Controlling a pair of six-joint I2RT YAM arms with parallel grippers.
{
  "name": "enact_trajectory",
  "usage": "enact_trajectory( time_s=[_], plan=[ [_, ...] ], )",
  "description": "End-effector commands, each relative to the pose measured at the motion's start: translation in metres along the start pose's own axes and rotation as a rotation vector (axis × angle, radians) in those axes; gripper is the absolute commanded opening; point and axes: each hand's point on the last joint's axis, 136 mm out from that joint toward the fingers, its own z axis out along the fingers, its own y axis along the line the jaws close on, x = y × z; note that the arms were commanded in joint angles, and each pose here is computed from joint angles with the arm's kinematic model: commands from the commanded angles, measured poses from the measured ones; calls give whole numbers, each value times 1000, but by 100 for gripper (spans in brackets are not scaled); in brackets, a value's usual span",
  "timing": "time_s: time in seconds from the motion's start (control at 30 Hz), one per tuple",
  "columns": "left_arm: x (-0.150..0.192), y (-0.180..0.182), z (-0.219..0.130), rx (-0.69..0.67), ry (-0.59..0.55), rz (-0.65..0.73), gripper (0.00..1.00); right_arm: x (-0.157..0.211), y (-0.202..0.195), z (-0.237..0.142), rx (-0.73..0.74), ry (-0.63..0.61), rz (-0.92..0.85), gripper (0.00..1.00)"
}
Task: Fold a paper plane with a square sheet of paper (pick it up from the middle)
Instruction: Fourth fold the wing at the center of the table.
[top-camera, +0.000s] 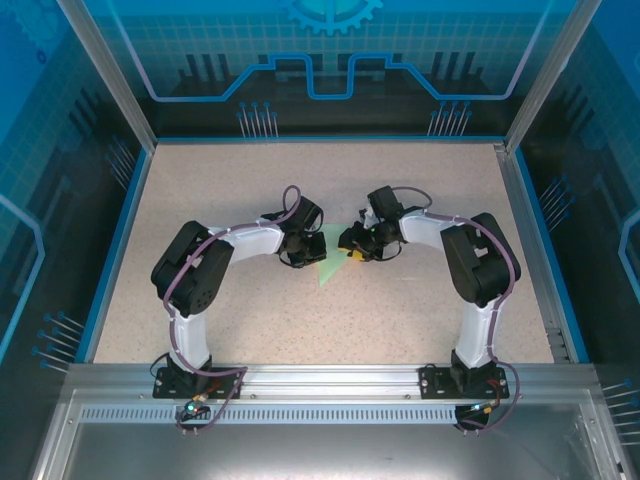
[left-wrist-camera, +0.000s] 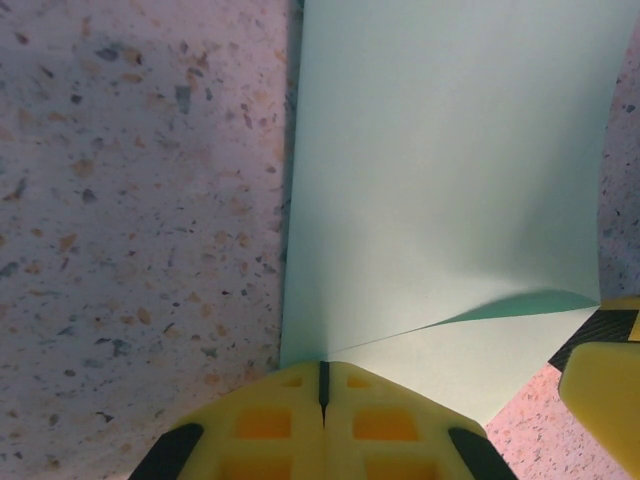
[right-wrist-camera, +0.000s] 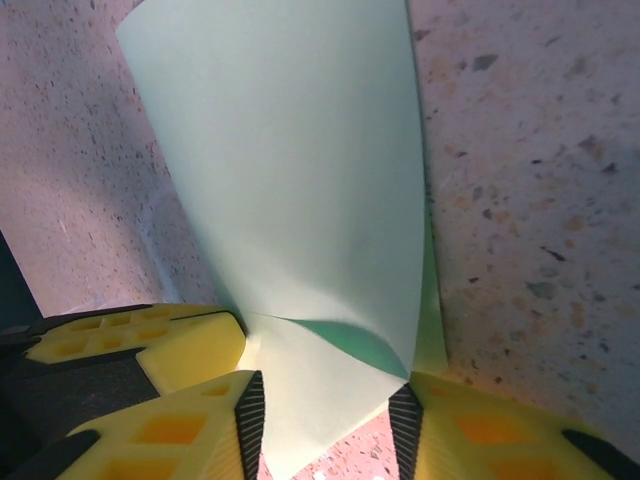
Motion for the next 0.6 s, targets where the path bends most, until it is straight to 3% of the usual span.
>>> enact_trajectory(
  time_s=[0.0,0.3,0.57],
  plan=[
    [4,13,7,-40,20,-16,0,2,9,7,-21,25,-1,37],
    [3,10,3,-29,13,-4,0,8,15,12,-88,94,7,22],
    [-1,2,-11,-8,-10,13,2,1,8,7,-108,69,32,8]
  ],
)
